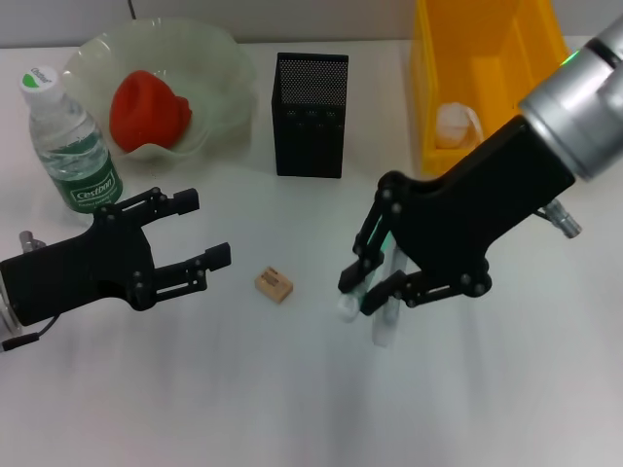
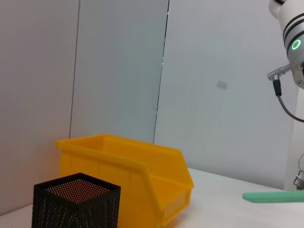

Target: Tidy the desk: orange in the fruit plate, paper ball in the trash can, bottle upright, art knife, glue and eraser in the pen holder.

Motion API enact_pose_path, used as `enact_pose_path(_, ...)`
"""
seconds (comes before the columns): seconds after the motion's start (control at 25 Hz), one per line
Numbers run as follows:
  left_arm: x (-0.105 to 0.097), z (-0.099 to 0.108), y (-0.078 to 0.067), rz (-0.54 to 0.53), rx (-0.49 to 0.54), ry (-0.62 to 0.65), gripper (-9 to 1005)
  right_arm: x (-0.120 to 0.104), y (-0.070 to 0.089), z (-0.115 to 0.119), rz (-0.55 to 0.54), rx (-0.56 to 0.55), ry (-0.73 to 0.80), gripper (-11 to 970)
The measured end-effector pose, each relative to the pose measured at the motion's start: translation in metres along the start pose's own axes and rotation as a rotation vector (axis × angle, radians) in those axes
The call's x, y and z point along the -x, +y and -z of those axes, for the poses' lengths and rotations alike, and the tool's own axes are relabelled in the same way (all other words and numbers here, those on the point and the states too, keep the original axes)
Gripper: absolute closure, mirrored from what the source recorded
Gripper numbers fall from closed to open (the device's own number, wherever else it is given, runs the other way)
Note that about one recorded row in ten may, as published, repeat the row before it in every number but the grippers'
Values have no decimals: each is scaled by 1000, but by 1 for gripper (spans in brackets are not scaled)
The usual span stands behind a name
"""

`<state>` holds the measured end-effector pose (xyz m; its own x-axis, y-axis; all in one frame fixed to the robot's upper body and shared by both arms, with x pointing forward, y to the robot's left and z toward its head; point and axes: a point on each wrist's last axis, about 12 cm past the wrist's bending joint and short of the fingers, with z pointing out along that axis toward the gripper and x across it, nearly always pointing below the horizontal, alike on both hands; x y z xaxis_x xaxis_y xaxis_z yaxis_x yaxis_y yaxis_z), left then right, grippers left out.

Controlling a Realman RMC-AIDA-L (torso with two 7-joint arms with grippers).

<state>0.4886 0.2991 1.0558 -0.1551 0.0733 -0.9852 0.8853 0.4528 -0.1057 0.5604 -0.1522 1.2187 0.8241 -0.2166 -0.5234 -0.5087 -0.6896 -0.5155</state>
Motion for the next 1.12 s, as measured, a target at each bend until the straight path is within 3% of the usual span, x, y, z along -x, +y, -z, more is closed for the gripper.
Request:
enact_pose_path(0.16,1,-1,0,0,0,-9,196,-2,9,13,-74,-120,-73,798)
enact_pose_path(0.32,0,-1,-1,3,1,-9,196,-7,17,16,-131,-171,-120,798)
enact_pose_path(0.44,-3,0,-3,-6,0,0,195,-18,25,19,-228,-315,-194,798)
enact_pose_path(0.8,-9,-1,-10,-3,7,-29,195,-33,28,28,-404,-576,-315,798)
enact_pose_path(0.84,-11,-6,-14,-4,-1,-49,195,-38,32,34,-466,-666,-343,798)
enact_pose_path(1.12,-11,-13,-18,24,12,-121,196,-47,51,45,-594,-878,-434,799)
